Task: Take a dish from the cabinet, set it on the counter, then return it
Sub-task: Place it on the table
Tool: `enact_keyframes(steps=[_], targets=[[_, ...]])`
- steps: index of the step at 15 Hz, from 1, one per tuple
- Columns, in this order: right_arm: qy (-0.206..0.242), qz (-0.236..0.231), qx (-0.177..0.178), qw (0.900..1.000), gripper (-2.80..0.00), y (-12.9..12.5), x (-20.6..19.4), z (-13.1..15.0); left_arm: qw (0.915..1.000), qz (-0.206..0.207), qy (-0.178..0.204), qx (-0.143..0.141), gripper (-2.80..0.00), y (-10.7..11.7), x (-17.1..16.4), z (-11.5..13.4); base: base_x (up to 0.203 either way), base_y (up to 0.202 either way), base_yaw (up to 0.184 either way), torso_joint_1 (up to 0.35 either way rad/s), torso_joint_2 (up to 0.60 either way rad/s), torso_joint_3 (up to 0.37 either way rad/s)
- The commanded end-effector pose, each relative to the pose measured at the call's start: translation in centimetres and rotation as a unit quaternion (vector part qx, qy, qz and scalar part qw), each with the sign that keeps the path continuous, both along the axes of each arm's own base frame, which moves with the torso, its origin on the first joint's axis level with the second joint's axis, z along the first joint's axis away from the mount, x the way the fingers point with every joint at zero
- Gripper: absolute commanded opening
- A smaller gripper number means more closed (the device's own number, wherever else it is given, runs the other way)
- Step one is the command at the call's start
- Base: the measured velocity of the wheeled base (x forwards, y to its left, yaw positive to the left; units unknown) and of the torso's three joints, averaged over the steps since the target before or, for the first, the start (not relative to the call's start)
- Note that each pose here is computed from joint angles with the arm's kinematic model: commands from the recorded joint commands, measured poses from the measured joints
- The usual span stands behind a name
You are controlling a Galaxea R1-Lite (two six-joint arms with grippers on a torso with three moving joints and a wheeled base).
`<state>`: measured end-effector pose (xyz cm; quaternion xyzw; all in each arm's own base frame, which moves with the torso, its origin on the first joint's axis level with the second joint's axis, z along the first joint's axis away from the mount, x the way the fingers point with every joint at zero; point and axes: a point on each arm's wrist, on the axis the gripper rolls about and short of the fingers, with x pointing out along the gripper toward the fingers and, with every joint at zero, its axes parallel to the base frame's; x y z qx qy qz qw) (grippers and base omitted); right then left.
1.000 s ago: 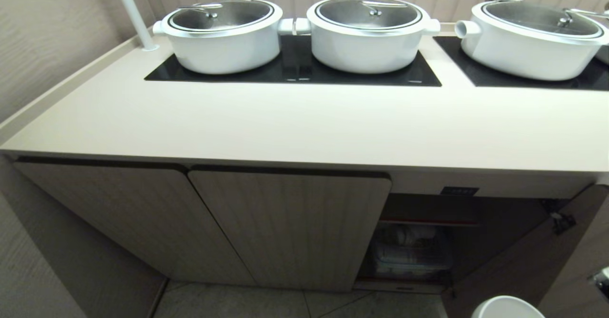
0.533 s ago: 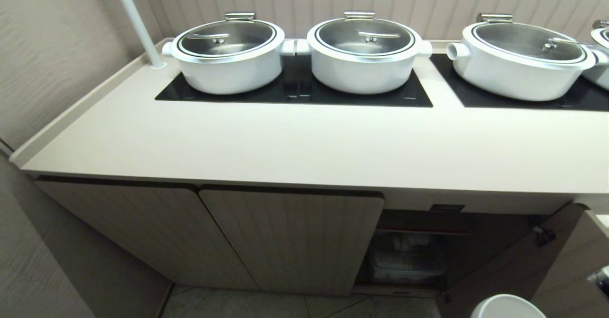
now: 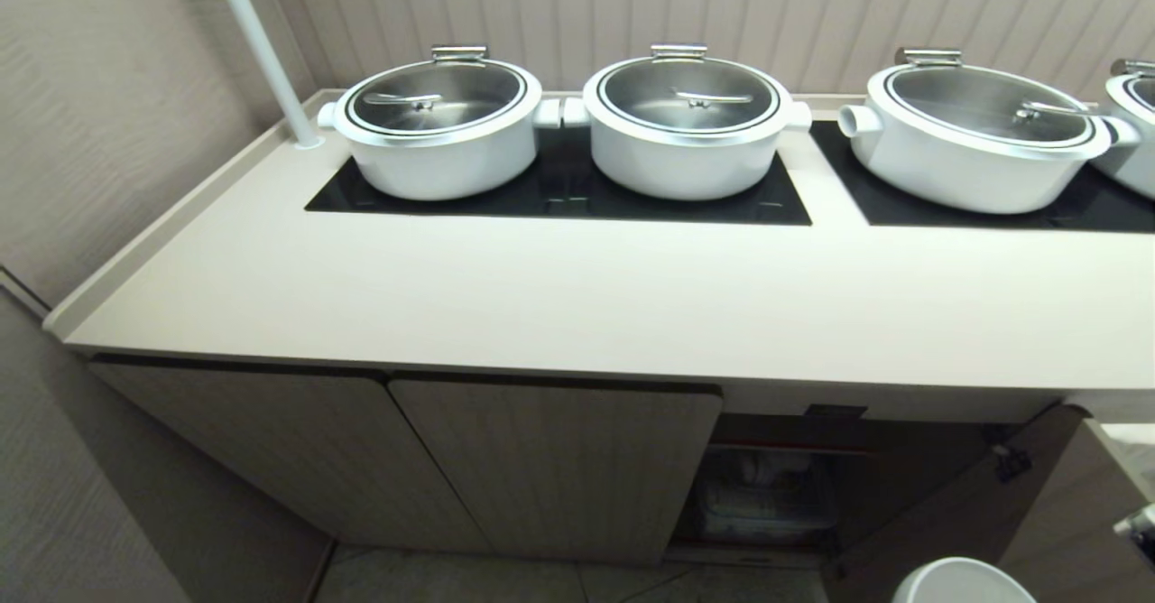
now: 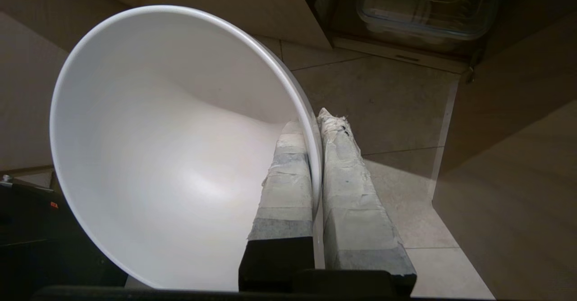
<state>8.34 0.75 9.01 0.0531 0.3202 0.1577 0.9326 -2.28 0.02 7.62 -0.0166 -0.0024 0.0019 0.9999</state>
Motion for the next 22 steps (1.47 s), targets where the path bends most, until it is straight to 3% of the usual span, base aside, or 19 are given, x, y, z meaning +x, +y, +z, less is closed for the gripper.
enact_keyframes(steps=[1, 22], targets=[[-0.001, 0.001, 0.001, 1.0, -2.8, 0.01, 0.0, 0.03, 1.0, 0.0, 0.0, 0.0, -2.8, 0.0, 0.0, -0.02, 0.0, 0.0, 0.0, 0.168, -0.33, -0.169], [-0.001, 0.002, 0.002, 1.0, -2.8, 0.02, 0.08, 0.08, 1.0, 0.0, 0.0, 0.0, -2.8, 0.0, 0.0, -0.02, 0.0, 0.0, 0.0, 0.113, -0.23, -0.119]])
